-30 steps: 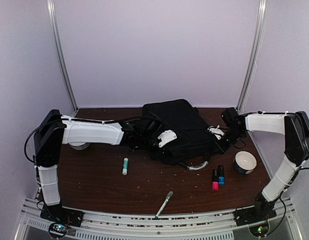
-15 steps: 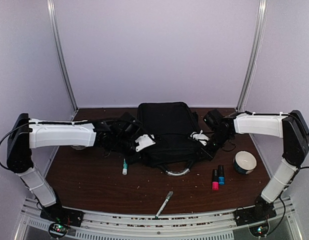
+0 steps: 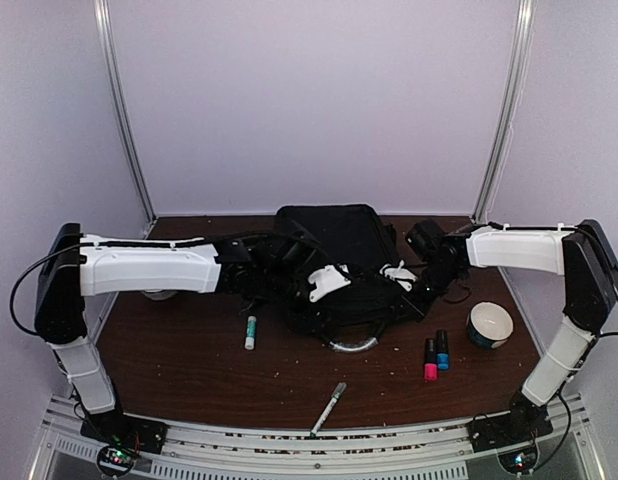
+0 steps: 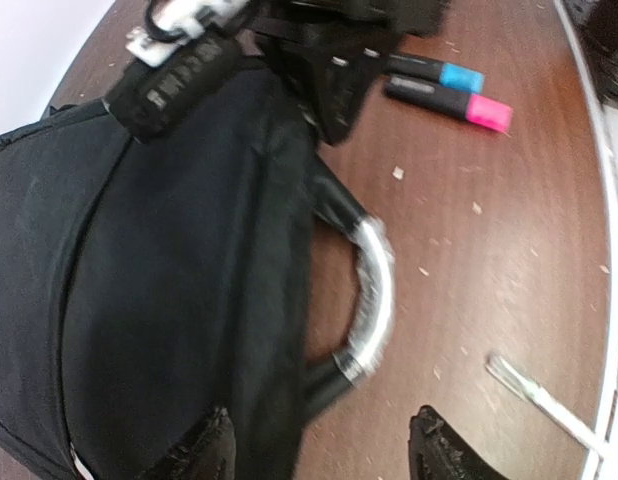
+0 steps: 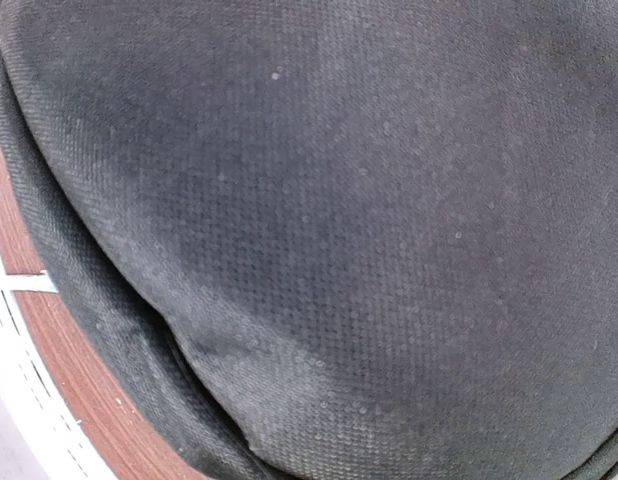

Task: Pack the student bag
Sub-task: Hold the largest pocket of the student bag.

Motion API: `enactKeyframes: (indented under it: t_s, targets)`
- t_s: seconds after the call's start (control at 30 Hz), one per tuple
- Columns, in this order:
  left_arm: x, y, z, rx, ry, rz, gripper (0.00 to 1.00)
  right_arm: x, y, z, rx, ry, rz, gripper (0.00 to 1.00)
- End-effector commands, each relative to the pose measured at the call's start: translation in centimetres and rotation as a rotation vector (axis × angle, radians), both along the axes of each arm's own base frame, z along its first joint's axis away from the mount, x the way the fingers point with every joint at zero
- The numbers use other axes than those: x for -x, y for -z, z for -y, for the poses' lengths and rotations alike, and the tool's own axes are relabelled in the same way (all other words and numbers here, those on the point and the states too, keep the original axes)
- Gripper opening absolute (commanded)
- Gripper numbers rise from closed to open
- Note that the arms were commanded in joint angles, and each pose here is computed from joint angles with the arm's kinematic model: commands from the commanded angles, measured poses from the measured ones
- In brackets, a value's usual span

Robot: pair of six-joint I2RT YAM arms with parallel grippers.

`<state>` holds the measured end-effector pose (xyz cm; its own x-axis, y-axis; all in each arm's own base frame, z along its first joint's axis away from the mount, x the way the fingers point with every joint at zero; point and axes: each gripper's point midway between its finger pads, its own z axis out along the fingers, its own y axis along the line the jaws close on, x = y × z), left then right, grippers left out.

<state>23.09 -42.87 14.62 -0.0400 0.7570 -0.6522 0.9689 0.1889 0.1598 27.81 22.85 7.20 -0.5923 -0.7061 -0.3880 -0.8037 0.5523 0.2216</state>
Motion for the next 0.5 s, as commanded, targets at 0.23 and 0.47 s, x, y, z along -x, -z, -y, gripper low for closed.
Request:
enactKeyframes:
  t_s: [0.23,0.47]
  targets:
    - [-3.2,-0.8,5.0,0.033,0.019,0.041,0.53,-0.7,-2.0,-2.3,-0.100,-0.026,0.037,0.00]
    - [-4.1,1.5,6.1,-0.026,0.056,0.064,0.50,-0.5,-1.8,-2.3,-0.103,-0.024,0.036,0.00]
